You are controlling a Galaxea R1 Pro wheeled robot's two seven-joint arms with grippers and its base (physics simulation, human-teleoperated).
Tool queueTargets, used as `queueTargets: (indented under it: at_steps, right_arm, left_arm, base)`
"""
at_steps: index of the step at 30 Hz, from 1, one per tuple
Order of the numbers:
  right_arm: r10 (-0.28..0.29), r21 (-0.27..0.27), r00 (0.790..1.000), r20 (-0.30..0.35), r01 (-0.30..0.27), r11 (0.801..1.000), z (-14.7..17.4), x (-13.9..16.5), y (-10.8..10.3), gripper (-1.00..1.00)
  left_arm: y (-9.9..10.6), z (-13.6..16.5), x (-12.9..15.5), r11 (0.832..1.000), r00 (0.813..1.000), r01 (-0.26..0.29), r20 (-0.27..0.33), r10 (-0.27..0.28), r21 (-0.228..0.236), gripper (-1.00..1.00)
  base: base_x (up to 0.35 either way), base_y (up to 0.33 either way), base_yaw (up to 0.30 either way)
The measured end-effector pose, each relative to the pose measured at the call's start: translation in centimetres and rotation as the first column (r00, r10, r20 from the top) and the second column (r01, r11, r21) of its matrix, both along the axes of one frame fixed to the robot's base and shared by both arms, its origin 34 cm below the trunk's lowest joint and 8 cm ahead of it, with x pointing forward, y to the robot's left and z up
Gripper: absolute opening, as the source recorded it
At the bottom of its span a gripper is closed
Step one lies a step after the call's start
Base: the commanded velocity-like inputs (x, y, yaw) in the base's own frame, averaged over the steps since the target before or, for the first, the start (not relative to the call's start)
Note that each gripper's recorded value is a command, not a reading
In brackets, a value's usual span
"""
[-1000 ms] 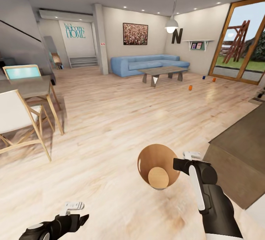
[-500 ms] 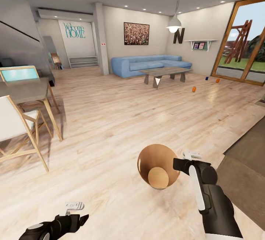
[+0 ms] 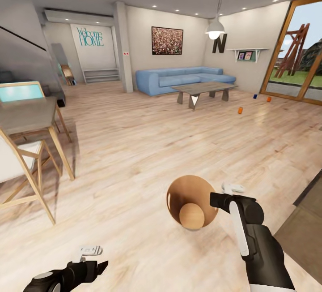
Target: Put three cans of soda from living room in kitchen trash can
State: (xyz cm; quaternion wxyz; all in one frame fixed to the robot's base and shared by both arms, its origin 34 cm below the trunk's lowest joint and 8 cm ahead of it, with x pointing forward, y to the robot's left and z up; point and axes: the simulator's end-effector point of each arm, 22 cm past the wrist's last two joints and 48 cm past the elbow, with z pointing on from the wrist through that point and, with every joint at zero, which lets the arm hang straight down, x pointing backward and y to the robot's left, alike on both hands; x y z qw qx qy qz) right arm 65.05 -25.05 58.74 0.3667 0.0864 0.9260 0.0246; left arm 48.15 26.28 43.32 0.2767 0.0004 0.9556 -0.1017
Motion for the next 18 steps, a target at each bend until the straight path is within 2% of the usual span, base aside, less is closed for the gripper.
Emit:
queueTargets:
  at_steps: [5, 11, 18]
  right_arm:
    - [0.004, 0.011, 1.000, 0.002, -0.004, 1.000, 0.03, 0.02, 0.26, -1.00]
    - [-0.001, -0.007, 1.000, 0.000, 0.001, 1.000, 0.02, -0.02, -0.12, -1.00]
    - [0.002, 0.003, 1.000, 0.001, -0.002, 1.000, 0.04, 0.00, 0.10, -1.00]
  left_arm:
    - [-0.03, -0.02, -0.03, 1.000, 1.000, 0.001, 0.000, -0.001, 0.000, 1.00]
    - [-0.04, -0.01, -0.02, 1.000, 1.000, 0.001, 0.000, -0.001, 0.000, 1.00]
    - [-0.03, -0.01, -0.02, 1.000, 1.000, 0.001, 0.000, -0.001, 0.000, 1.00]
  base:
    - [0.326, 0.122, -0.098]
    - [0.326, 0.102, -0.263]
    - [0.326, 0.098, -0.278]
